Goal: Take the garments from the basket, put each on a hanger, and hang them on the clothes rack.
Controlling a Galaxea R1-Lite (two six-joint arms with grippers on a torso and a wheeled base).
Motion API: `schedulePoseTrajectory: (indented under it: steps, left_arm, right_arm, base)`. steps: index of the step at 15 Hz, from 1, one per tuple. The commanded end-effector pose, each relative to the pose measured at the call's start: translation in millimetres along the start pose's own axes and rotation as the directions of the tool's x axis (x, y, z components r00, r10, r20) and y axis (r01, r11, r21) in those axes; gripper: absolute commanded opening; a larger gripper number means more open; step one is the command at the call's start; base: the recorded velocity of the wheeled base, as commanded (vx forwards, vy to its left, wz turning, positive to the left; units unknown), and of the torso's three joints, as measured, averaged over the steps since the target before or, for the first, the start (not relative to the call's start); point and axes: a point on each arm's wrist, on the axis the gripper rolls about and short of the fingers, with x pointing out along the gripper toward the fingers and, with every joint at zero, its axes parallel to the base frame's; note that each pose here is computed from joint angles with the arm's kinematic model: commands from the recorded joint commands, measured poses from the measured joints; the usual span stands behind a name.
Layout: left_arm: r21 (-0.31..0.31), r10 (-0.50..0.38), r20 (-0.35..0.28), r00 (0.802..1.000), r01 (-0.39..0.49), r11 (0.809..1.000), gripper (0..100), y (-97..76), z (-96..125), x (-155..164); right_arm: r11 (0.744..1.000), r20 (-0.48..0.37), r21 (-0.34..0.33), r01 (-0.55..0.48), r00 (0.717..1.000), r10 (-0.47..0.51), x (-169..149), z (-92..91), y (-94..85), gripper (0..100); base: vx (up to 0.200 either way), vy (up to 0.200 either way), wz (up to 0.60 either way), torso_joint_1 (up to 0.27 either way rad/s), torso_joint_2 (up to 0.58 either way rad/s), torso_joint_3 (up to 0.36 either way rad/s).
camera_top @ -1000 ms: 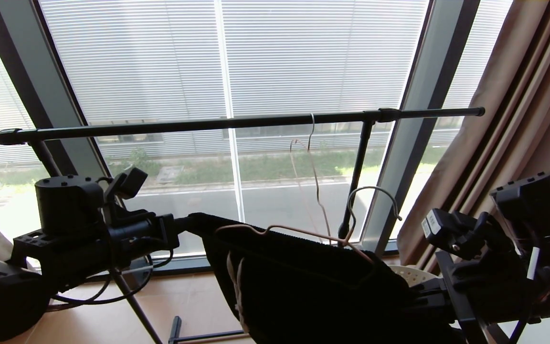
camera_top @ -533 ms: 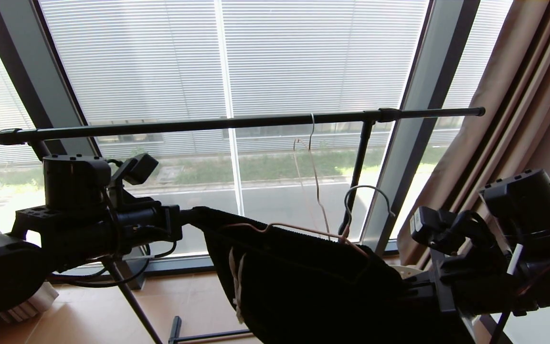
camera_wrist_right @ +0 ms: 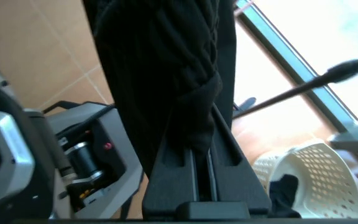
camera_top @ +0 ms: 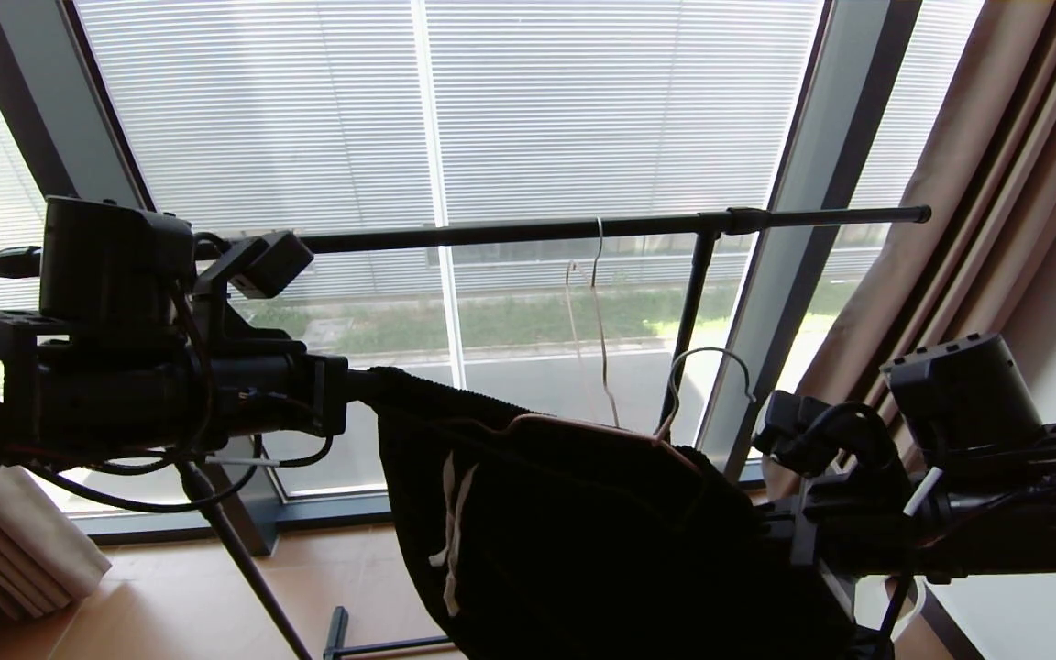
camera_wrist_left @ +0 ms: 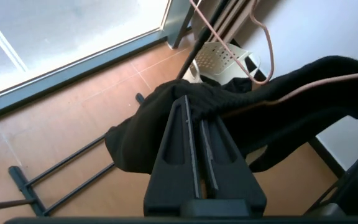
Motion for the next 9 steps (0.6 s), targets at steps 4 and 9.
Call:
schedulePoseTrajectory:
  steps: [4,9]
  left_arm:
    - [0.003,0.029,0.017,0.999,-0.029,1.000,0,4.5,17,3]
    - [0.045,-0.009,-0.043,0.999,0.011,0.999,0,-28.5,25,7]
  right_arm:
    - [1.000,-0.036,0.007,0.030,0.999,-0.030,5,-16.1,1.9,0]
    - [0.988,-0.047,-0.009,0.154,0.987,-0.154,6,-12.7,-1.0,0]
  base:
    - [0.000,0.000,0.00,0.000,0.00,0.000]
    - [0.000,0.000,0.00,0.000,0.00,0.000]
